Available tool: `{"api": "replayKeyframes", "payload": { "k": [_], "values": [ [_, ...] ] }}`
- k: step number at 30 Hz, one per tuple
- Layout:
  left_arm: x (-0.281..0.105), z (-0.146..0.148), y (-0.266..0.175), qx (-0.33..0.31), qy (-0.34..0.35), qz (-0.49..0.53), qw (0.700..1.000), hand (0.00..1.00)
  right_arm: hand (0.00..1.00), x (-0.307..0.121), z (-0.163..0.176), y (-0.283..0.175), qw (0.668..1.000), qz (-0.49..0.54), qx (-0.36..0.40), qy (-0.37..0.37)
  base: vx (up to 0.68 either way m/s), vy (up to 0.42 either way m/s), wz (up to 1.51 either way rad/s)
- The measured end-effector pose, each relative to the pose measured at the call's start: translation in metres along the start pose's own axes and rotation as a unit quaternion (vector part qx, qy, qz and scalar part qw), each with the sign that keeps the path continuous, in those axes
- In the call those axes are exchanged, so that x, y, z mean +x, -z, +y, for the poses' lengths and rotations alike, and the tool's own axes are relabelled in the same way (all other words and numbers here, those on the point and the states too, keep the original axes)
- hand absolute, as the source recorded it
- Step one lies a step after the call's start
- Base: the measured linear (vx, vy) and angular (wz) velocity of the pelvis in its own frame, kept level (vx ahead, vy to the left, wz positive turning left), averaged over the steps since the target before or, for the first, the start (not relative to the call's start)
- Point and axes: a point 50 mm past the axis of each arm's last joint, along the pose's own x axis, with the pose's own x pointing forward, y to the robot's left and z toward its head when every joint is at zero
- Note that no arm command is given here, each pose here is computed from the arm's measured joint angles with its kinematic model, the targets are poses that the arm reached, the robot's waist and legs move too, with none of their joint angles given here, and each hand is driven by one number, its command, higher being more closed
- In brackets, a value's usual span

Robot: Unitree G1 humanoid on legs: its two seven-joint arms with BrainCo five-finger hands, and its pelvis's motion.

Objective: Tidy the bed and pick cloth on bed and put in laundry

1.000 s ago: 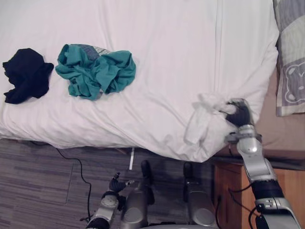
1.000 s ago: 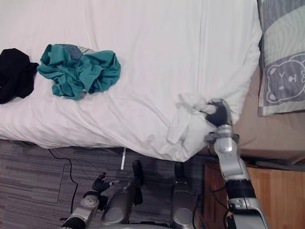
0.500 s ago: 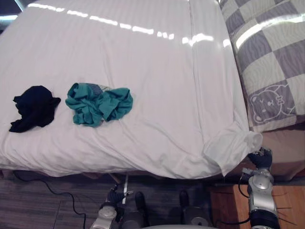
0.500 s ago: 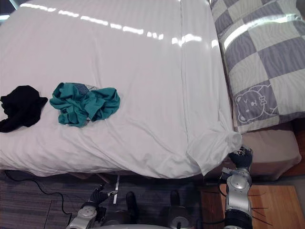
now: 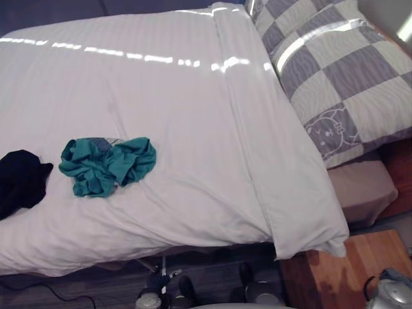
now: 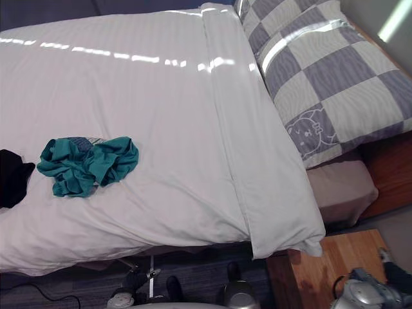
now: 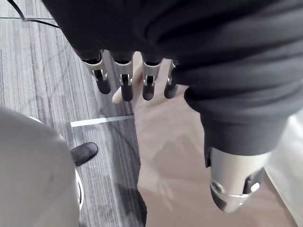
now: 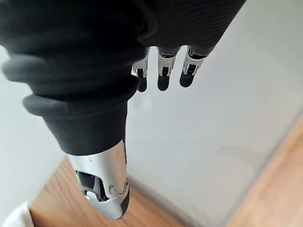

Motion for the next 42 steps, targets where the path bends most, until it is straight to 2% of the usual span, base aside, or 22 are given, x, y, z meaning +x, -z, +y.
{"api": "replayKeyframes", "payload": {
  "k": [1,2,5,9,14,16,19,22,26,29,35,38,39,40,42],
  "values": [
    [0.0,0.0,0.0,0.002,0.001,0.0,1.0,0.0,1.0,0.001,-0.001,-0.006,1.0,-0.012,0.005,0.009,-0.06,-0.012,0.08],
    [0.0,0.0,0.001,0.004,0.001,0.001,1.0,0.0,1.0,0.005,0.002,-0.022,0.999,-0.037,0.025,0.02,-0.06,-0.009,0.09],
    [0.0,0.0,0.0,0.012,0.004,0.0,1.0,0.0,1.0,0.012,0.021,-0.059,0.993,-0.099,0.064,-0.01,-0.07,-0.003,0.04],
    [0.001,0.002,-0.001,0.015,0.006,-0.001,1.0,0.0,1.0,-0.002,0.075,-0.136,0.945,-0.245,0.128,-0.173,-0.03,0.019,0.07],
    [0.006,0.005,-0.017,0.033,0.013,-0.024,0.999,0.0,1.0,-0.036,0.125,-0.174,0.892,-0.275,0.165,-0.319,-0.02,-0.017,0.32],
    [0.009,0.003,-0.032,0.032,0.017,-0.043,0.998,0.0,1.0,-0.06,0.145,-0.199,0.859,-0.284,0.201,-0.375,-0.06,0.003,0.44],
    [0.012,0.003,-0.05,0.021,0.017,-0.067,0.997,0.0,1.0,-0.07,0.158,-0.211,0.849,-0.275,0.215,-0.396,-0.06,0.017,0.29],
    [0.013,0.004,-0.064,0.01,0.012,-0.09,0.996,0.0,1.0,-0.071,0.167,-0.203,0.855,-0.246,0.208,-0.406,-0.06,0.016,0.21],
    [0.014,0.009,-0.08,-0.004,0.0,-0.111,0.994,0.0,1.0,-0.074,0.18,-0.151,0.88,-0.144,0.186,-0.412,-0.05,0.008,-0.02],
    [0.015,0.013,-0.078,-0.009,-0.012,-0.105,0.994,0.0,1.0,-0.079,0.173,-0.123,0.887,-0.116,0.191,-0.404,0.01,-0.013,-0.09],
    [0.014,0.012,-0.075,-0.01,-0.013,-0.101,0.995,0.0,1.0,-0.079,0.157,-0.065,0.904,-0.061,0.154,-0.394,0.04,-0.026,0.0],
    [0.013,0.018,-0.06,-0.023,-0.027,-0.081,0.996,0.0,1.0,-0.089,0.143,-0.014,0.908,0.0,0.1,-0.407,0.11,-0.035,-0.12],
    [0.012,0.018,-0.052,-0.022,-0.03,-0.068,0.997,0.0,1.0,-0.094,0.135,0.016,0.908,0.042,0.066,-0.411,0.15,-0.016,-0.14],
    [0.012,0.017,-0.048,-0.019,-0.028,-0.064,0.997,0.0,0.0,-0.097,0.126,0.041,0.908,0.08,0.032,-0.41,0.19,-0.018,-0.15],
    [0.011,0.013,-0.045,-0.02,-0.024,-0.06,0.998,0.0,0.0,-0.101,0.111,0.077,0.902,0.139,-0.023,-0.408,0.17,0.003,-0.18]
  ]
}}
